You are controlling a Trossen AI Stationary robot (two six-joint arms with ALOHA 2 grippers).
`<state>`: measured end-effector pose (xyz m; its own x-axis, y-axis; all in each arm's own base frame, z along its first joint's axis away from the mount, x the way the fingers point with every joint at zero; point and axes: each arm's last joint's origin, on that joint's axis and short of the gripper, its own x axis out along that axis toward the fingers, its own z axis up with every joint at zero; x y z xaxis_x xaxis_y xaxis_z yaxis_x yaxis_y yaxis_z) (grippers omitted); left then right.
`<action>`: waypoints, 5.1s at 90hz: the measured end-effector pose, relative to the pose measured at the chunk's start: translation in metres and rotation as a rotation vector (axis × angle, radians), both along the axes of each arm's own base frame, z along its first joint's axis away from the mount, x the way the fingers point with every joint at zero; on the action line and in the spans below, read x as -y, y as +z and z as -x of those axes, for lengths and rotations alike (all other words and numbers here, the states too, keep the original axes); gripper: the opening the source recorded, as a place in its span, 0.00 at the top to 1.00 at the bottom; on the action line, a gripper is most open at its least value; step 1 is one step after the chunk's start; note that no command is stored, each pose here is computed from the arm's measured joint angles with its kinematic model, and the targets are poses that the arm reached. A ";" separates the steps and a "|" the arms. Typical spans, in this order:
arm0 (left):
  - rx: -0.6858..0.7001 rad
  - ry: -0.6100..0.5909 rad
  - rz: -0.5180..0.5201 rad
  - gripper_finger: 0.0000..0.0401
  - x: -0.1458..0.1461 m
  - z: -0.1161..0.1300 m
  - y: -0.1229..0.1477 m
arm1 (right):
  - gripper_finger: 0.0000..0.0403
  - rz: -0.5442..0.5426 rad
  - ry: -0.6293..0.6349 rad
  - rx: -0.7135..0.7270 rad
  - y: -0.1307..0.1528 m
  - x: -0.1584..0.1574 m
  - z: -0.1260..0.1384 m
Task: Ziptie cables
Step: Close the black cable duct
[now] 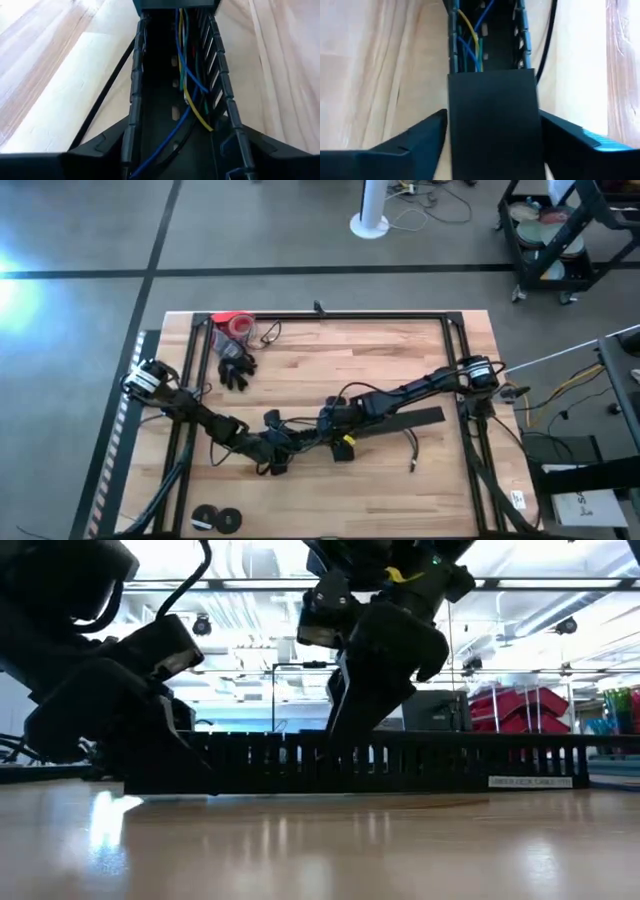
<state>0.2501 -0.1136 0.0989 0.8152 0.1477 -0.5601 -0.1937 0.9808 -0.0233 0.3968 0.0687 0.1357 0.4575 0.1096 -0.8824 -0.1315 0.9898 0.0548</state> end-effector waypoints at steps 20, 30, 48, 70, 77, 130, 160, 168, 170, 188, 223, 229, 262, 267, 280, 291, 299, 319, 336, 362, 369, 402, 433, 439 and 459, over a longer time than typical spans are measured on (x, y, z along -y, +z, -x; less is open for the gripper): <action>-0.005 -0.002 -0.001 0.44 -0.001 0.000 0.000 | 0.47 -0.001 0.007 0.015 -0.001 0.000 -0.001; -0.014 0.000 -0.007 0.43 -0.002 0.000 -0.001 | 0.47 -0.004 0.007 0.030 -0.005 -0.001 -0.004; -0.010 0.006 -0.020 0.44 -0.002 -0.001 0.000 | 0.46 -0.010 0.000 0.047 -0.009 -0.001 -0.007; -0.003 0.013 -0.033 0.43 -0.004 -0.002 0.000 | 0.45 -0.005 0.004 0.063 -0.009 -0.002 -0.008; -0.003 0.011 -0.044 0.44 -0.006 -0.004 0.001 | 0.47 -0.003 0.010 0.083 -0.011 -0.002 -0.011; -0.014 0.006 -0.098 0.44 -0.011 -0.008 0.002 | 0.45 0.042 0.019 0.050 -0.009 -0.002 -0.012; -0.010 -0.003 -0.086 0.44 -0.010 -0.008 0.003 | 0.46 0.062 -0.075 0.003 -0.009 0.006 -0.009; -0.007 -0.006 -0.073 0.45 -0.009 -0.008 0.003 | 0.45 0.056 -0.095 -0.014 -0.010 0.008 -0.007; -0.007 -0.008 -0.070 0.45 -0.009 -0.008 0.003 | 0.45 0.055 -0.100 -0.018 -0.010 0.009 -0.007; -0.004 -0.011 -0.052 0.44 -0.008 -0.008 0.003 | 0.46 0.034 -0.099 -0.044 -0.011 0.010 -0.005; -0.011 -0.007 -0.043 0.44 -0.012 -0.009 0.002 | 0.47 -0.011 0.050 0.002 -0.010 0.004 -0.008; -0.011 -0.008 -0.045 0.44 -0.012 -0.010 0.002 | 0.46 -0.009 0.044 0.004 -0.010 0.003 -0.008; -0.013 -0.014 -0.052 0.44 -0.017 -0.010 0.001 | 0.47 0.039 0.044 0.021 -0.010 0.001 -0.009; -0.010 -0.011 -0.045 0.45 -0.019 -0.008 0.000 | 0.47 0.057 0.039 0.031 -0.010 -0.001 -0.010; 0.041 -0.016 -0.034 0.45 -0.022 -0.003 -0.002 | 0.44 0.066 0.029 0.048 -0.009 -0.001 -0.011; 0.060 -0.018 -0.029 0.44 -0.023 -0.002 -0.001 | 0.45 0.062 0.023 0.057 -0.008 -0.001 -0.012; 0.052 -0.019 -0.031 0.45 -0.023 -0.003 -0.002 | 0.47 0.056 0.010 0.073 -0.007 -0.001 -0.013; 0.046 -0.031 -0.046 0.45 -0.022 -0.006 0.000 | 0.43 0.024 -0.059 0.055 -0.011 0.008 -0.014; 0.044 -0.028 -0.053 0.46 -0.023 -0.006 0.000 | 0.44 0.031 -0.101 0.045 -0.012 0.012 -0.013; 0.068 0.015 -0.028 0.45 -0.023 -0.007 0.001 | 0.31 0.067 -0.071 0.045 0.002 0.012 -0.008; 0.066 0.015 -0.028 0.45 -0.024 -0.006 0.001 | 0.28 0.071 -0.061 0.053 0.007 0.012 -0.007; 0.047 0.001 -0.024 0.46 -0.023 -0.005 0.000 | 0.35 0.090 -0.021 0.056 0.006 0.017 -0.008; 0.039 -0.005 -0.022 0.45 -0.023 -0.005 -0.001 | 0.46 0.035 -0.021 0.089 0.006 0.020 -0.011; 0.038 -0.007 -0.026 0.46 -0.023 -0.007 0.000 | 0.46 0.032 -0.021 0.093 0.006 0.019 -0.011; 0.027 -0.020 -0.041 0.46 -0.022 -0.008 0.000 | 0.46 0.006 -0.079 0.074 -0.001 0.024 -0.013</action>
